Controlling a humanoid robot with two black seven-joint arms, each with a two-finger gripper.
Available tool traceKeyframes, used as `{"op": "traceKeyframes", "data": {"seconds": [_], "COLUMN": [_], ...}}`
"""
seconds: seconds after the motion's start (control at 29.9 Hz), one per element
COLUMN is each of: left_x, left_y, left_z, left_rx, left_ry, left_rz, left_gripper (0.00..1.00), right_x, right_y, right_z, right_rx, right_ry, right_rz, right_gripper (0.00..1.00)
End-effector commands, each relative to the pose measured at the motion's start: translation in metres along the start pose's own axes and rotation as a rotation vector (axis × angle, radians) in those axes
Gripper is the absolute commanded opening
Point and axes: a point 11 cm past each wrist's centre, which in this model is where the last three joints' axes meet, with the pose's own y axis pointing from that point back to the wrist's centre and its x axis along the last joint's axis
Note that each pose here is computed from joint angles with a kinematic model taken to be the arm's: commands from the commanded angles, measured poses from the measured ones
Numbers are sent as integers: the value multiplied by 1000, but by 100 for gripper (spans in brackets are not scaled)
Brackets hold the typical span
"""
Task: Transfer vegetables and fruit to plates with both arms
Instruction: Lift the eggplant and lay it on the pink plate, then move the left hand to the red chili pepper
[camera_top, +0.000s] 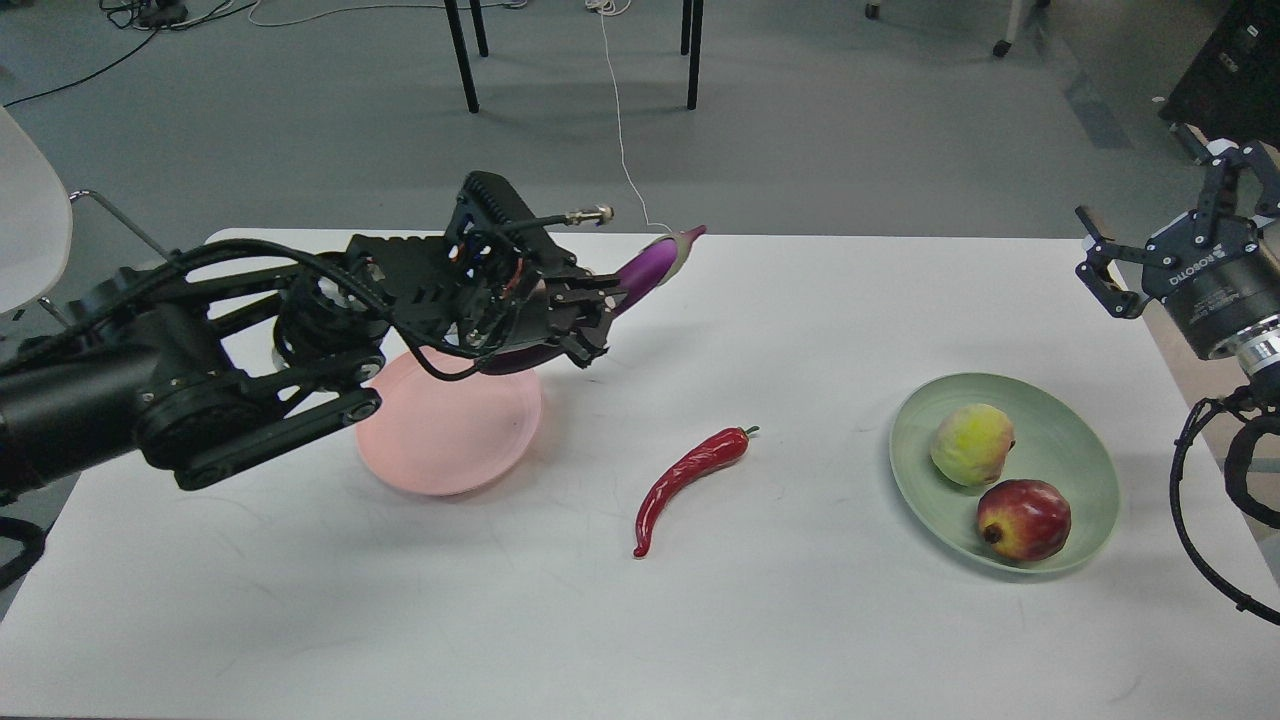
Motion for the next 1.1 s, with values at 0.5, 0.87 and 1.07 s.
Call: {"op": "traceKeyframes", "data": {"seconds": [0.5, 0.87, 1.07], "left_x": [-115, -66, 6], "left_y": [11, 11, -17], "left_z": [-9, -14, 36], "left_rx": [56, 27, -120], "left_ry": [128, 285, 216], "left_rz": [-182, -8, 118], "left_gripper": [59, 95, 94], "right_x": [-2, -1, 21], "right_y": [0, 0, 16], "right_z": [1, -3, -32], "right_rx": [-6, 3, 34], "right_ry": [4, 7, 54], "right_rz": [-9, -6, 53], "right_gripper": [98, 98, 98]}}
